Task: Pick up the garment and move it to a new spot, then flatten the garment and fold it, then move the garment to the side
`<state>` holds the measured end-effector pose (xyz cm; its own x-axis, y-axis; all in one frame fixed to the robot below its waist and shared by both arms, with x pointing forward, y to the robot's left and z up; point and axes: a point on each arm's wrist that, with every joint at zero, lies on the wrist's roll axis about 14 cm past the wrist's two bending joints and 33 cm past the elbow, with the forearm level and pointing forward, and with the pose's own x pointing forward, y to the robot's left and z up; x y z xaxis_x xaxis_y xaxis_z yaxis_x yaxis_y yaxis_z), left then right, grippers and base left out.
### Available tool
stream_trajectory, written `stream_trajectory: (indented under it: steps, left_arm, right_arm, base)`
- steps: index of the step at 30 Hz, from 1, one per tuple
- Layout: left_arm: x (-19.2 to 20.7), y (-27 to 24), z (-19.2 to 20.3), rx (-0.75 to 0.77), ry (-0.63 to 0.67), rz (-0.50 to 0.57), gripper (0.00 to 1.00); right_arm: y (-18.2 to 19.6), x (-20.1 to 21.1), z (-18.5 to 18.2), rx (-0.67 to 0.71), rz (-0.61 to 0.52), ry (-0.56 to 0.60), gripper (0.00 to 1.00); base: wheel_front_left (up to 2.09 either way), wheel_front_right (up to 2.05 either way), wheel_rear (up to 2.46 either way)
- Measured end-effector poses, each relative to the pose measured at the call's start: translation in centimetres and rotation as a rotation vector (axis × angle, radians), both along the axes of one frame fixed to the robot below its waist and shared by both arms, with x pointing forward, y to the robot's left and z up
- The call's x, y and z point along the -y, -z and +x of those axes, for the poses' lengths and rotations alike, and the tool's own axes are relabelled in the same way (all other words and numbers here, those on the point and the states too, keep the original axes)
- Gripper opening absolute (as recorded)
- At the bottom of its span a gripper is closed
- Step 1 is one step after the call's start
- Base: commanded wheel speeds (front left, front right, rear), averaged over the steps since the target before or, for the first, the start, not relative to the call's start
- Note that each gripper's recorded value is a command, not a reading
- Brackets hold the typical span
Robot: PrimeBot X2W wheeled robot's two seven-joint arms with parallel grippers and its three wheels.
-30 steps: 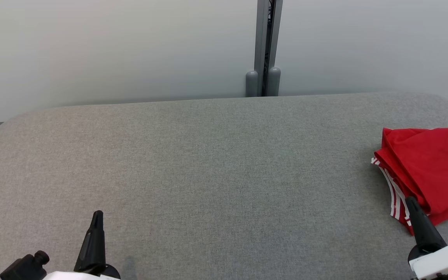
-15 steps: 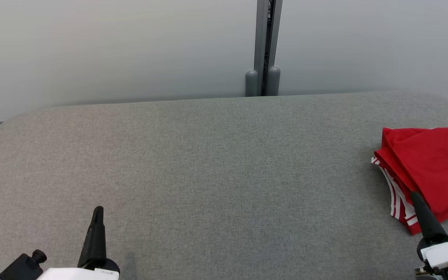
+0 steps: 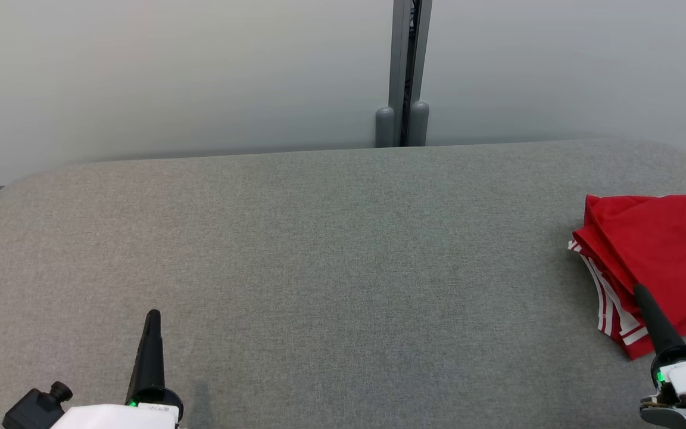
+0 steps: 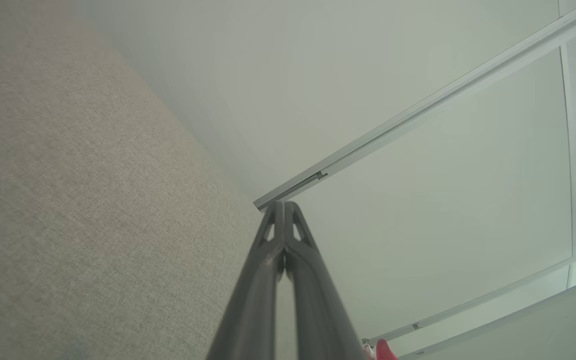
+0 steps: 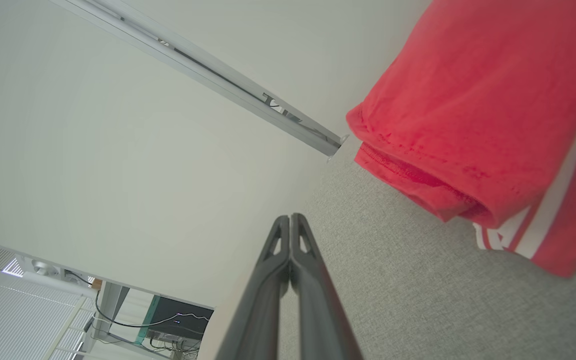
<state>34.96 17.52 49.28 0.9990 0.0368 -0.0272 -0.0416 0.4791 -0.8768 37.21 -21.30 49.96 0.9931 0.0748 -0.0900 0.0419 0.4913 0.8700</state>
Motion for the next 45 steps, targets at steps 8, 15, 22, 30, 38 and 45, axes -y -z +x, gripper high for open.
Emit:
stream_trajectory:
  steps: [8, 15, 22, 30, 38, 45]
  left_arm:
    - [0.2, -0.4, 0.4, 0.013, -0.006, -0.078, 0.00]
    - [0.4, -0.3, 0.5, 0.012, -0.009, -0.139, 0.00]
    - [0.5, -0.4, 0.7, 0.016, -0.015, -0.200, 0.00]
    - [0.7, -0.6, 1.0, 0.024, -0.023, -0.295, 0.00]
    - [0.9, -0.7, 1.2, 0.031, -0.028, -0.357, 0.00]
    - [1.0, -0.9, 1.4, 0.038, -0.032, -0.411, 0.00]
  right_arm:
    - [0.0, 0.3, 0.4, 0.000, 0.082, 0.006, 0.00]
    - [0.2, 0.5, 0.5, -0.006, 0.140, 0.009, 0.00]
    - [0.0, 0.8, 0.7, -0.001, 0.203, 0.016, 0.00]
    - [-0.3, 1.1, 1.3, 0.011, 0.307, 0.019, 0.00]
    - [-0.4, 1.4, 1.5, 0.018, 0.370, 0.025, 0.00]
    - [-0.4, 1.6, 1.7, 0.021, 0.421, 0.029, 0.00]
  base:
    - [0.00, 0.00, 0.00]
    - [0.00, 0.00, 0.00]
    - [0.00, 0.00, 0.00]
    - [0.00, 0.00, 0.00]
    - [0.00, 0.00, 0.00]
    - [0.00, 0.00, 0.00]
